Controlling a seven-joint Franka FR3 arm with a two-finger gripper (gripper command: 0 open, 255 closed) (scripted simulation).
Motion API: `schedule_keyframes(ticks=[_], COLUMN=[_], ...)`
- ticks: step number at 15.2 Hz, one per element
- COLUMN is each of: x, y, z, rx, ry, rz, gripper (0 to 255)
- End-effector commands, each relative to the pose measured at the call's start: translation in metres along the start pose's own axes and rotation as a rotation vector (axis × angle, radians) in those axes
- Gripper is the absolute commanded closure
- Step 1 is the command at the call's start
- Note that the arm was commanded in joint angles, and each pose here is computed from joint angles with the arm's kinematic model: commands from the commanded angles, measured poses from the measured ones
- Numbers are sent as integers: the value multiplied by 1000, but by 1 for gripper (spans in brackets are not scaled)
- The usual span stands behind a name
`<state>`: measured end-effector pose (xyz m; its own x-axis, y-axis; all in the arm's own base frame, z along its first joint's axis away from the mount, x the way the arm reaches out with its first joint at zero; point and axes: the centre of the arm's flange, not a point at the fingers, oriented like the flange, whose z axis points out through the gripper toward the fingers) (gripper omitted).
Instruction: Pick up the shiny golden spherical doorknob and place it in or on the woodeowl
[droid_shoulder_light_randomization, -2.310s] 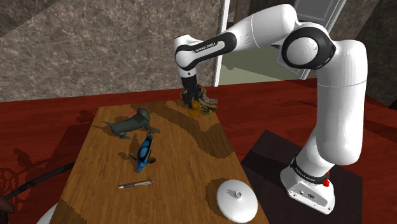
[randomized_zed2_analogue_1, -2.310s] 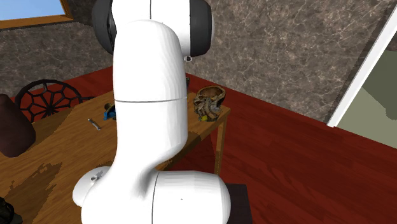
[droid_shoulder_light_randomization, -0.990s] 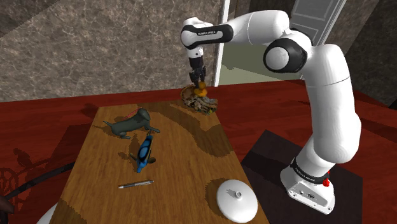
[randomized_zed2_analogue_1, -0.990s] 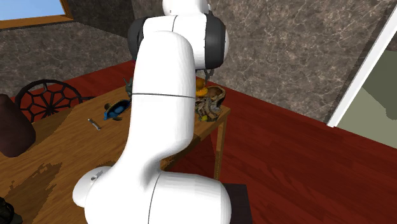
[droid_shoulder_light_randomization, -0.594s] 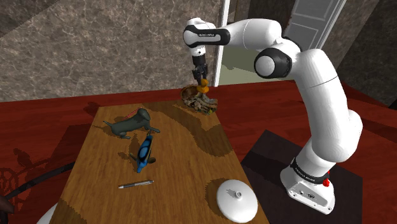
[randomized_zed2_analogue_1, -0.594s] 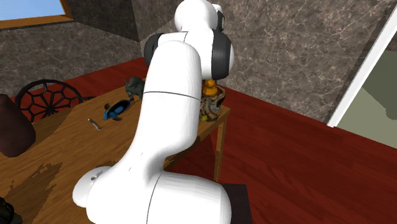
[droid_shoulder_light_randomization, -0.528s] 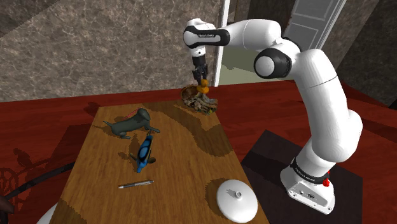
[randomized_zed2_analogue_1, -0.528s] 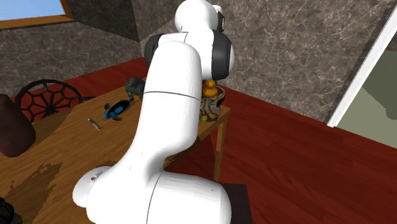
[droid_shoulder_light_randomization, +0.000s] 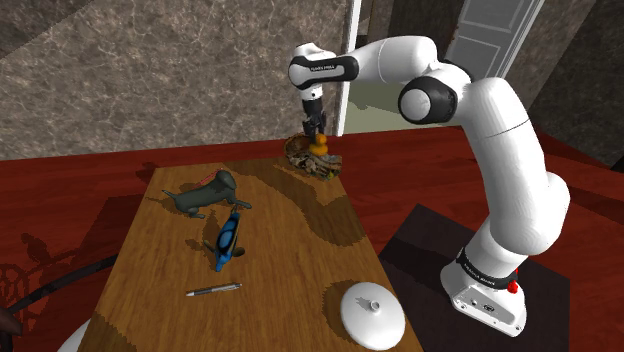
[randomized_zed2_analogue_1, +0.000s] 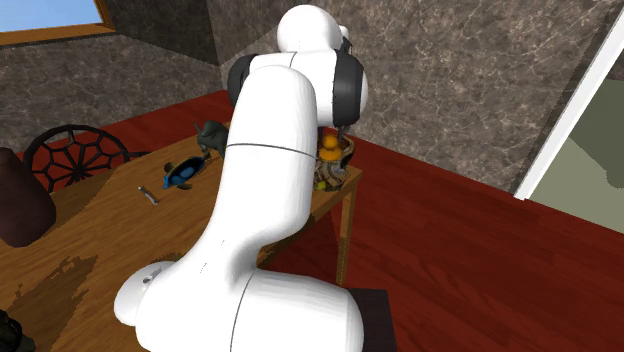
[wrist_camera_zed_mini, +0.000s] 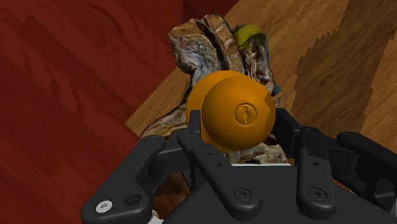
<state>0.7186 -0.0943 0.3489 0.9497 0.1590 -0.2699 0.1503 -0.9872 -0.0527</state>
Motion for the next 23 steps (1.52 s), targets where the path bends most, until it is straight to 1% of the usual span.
schedule_keyframes(ticks=[1, 2, 9, 10, 15, 19, 23], x=[3, 4, 4, 4, 4, 4, 4], y=[0, 0, 0, 0, 0, 0, 0], z=[10, 14, 14, 14, 14, -36, -36], rx=[0, 0, 0, 0, 0, 0, 0], ry=[1, 1, 1, 1, 1, 1, 1], rz=[0, 0, 0, 0, 0, 0, 0], gripper=[255, 255, 255, 0, 0, 0, 0])
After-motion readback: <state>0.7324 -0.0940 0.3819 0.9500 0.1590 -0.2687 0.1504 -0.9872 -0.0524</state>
